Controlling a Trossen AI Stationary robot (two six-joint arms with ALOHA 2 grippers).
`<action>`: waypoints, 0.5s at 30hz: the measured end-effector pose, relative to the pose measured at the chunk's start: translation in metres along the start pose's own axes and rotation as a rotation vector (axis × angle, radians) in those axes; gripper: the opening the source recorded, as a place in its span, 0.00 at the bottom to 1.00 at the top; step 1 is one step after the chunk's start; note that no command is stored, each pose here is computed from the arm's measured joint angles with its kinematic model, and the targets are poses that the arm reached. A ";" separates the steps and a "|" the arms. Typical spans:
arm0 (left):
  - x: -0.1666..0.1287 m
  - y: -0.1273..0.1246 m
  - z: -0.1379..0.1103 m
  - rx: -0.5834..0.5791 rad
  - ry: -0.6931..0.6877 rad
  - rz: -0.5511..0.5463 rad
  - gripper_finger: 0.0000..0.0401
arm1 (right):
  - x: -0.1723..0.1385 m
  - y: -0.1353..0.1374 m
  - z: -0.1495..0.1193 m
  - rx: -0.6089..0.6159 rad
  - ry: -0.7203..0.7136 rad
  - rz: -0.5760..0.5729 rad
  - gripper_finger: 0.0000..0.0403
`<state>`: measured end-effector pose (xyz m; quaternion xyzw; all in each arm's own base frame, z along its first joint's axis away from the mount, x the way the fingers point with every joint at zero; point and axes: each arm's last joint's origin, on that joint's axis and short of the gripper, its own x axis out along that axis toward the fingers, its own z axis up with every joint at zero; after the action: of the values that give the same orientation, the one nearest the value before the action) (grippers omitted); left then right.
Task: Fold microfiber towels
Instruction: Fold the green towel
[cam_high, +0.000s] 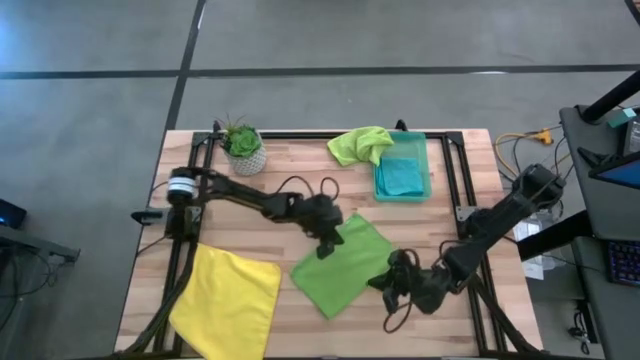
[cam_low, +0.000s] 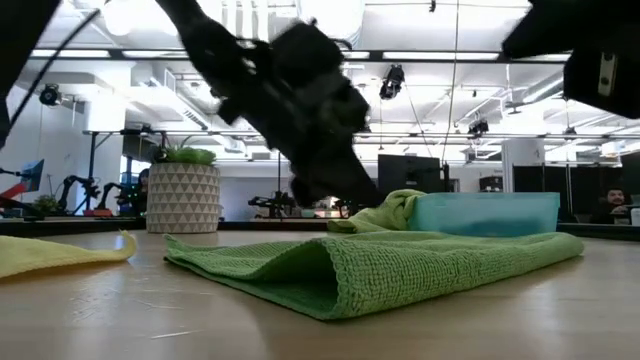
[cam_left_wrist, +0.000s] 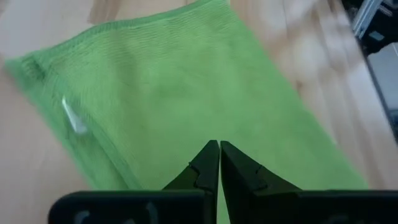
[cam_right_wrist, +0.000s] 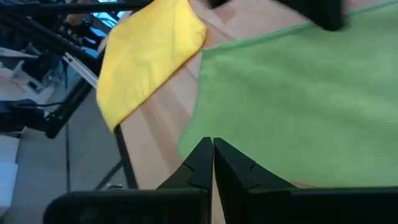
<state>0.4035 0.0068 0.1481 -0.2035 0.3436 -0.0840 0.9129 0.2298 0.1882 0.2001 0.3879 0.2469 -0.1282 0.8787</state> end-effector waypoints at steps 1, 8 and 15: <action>0.007 0.006 0.001 0.003 0.013 -0.008 0.00 | 0.003 0.004 -0.001 -0.005 0.002 -0.007 0.02; 0.025 0.034 0.015 -0.017 0.008 -0.007 0.00 | 0.022 0.031 -0.009 0.007 0.026 -0.104 0.02; 0.017 0.056 0.013 -0.057 0.023 0.046 0.00 | 0.033 0.045 -0.016 -0.005 0.062 -0.213 0.02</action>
<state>0.4252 0.0569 0.1228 -0.2204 0.3610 -0.0556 0.9044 0.2715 0.2289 0.2008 0.3610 0.3140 -0.2083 0.8531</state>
